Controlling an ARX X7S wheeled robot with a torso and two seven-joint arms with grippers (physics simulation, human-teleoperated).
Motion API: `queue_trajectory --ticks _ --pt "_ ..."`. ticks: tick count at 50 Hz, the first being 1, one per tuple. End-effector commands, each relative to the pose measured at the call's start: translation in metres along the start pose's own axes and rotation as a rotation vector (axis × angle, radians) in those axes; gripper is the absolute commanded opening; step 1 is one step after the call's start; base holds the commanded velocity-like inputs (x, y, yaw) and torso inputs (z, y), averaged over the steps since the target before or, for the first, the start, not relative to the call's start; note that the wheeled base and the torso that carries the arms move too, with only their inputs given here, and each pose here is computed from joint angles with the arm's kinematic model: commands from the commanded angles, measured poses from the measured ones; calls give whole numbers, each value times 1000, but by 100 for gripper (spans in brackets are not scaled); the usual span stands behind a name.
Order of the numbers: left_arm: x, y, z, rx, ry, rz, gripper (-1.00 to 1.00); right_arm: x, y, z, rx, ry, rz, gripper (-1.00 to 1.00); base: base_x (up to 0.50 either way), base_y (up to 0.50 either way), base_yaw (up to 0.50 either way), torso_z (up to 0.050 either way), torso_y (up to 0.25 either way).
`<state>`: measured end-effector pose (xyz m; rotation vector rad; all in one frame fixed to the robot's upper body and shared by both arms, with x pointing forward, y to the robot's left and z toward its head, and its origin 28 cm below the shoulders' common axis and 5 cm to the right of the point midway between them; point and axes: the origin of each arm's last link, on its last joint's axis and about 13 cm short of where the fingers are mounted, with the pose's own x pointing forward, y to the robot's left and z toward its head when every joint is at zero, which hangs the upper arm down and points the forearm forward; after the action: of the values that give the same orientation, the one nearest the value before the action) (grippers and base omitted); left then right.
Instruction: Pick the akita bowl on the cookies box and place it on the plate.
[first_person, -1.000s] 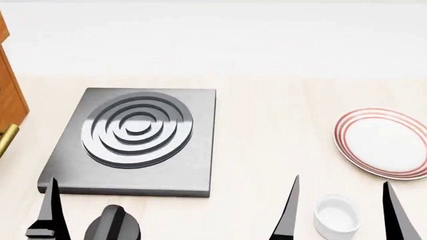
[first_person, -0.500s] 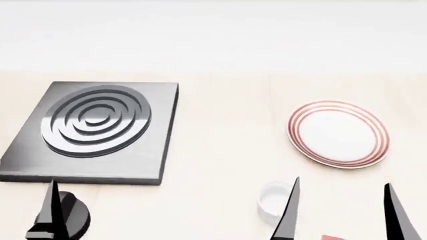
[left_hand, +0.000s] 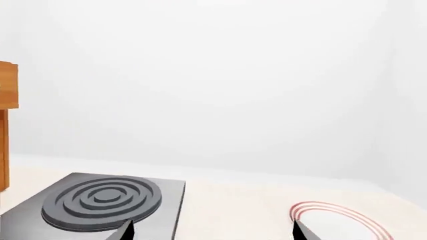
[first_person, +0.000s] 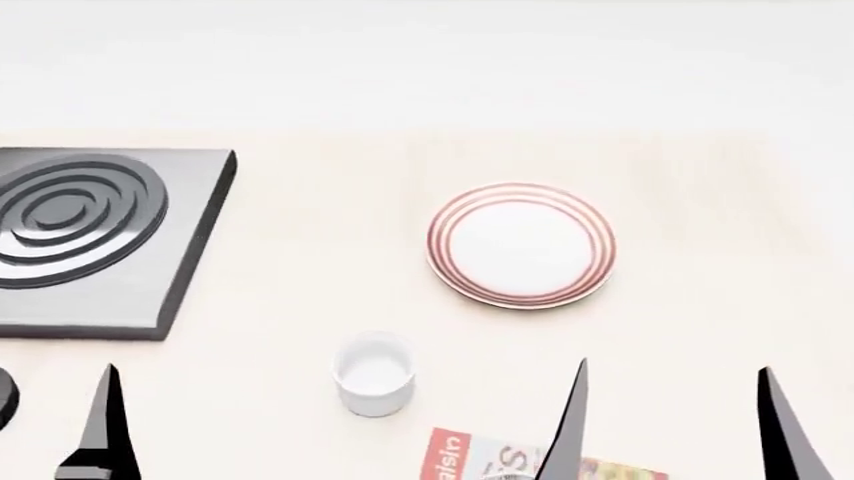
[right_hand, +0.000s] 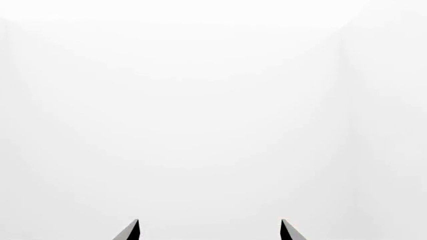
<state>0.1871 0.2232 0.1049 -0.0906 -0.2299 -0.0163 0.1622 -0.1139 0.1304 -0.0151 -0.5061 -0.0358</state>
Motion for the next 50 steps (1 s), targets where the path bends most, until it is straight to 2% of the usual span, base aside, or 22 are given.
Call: queue_trajectory --ticks 1,11,19,23,36,37,40,41,44,50 --pt "0 0 -1 0 2 -1 100 -2 1 -1 2 -5 12 100 -67 -500 0 0 0" --pt "-1 0 -1 -1 1 -2 100 -3 2 -4 18 15 26 100 -52 -489 0 0 0" --pt "0 0 0 -4 6 -2 100 -1 3 -4 4 25 21 100 0 -12 0 0 0" --pt "0 0 0 -3 7 -4 100 -2 1 -2 32 13 28 100 29 0 0 0 0" --pt "1 -1 -2 0 4 10 100 -4 1 -4 32 -8 38 100 458 -56 0 0 0" --pt "-1 3 1 -56 -31 -16 100 -4 1 -1 14 2 35 100 0 0 0 50 0" --pt "1 5 2 -68 -21 11 100 -3 -1 -1 13 6 28 100 0 0 0 50 0" --pt "2 6 4 -102 -35 35 100 -1 -1 1 12 6 25 100 0 0 0 50 0" --pt "1 6 4 -75 -33 7 100 -2 -2 0 10 3 21 100 0 0 0 50 0" --pt "0 6 4 -75 -37 -2 100 -2 -3 1 8 -2 21 100 0 0 0 50 0"
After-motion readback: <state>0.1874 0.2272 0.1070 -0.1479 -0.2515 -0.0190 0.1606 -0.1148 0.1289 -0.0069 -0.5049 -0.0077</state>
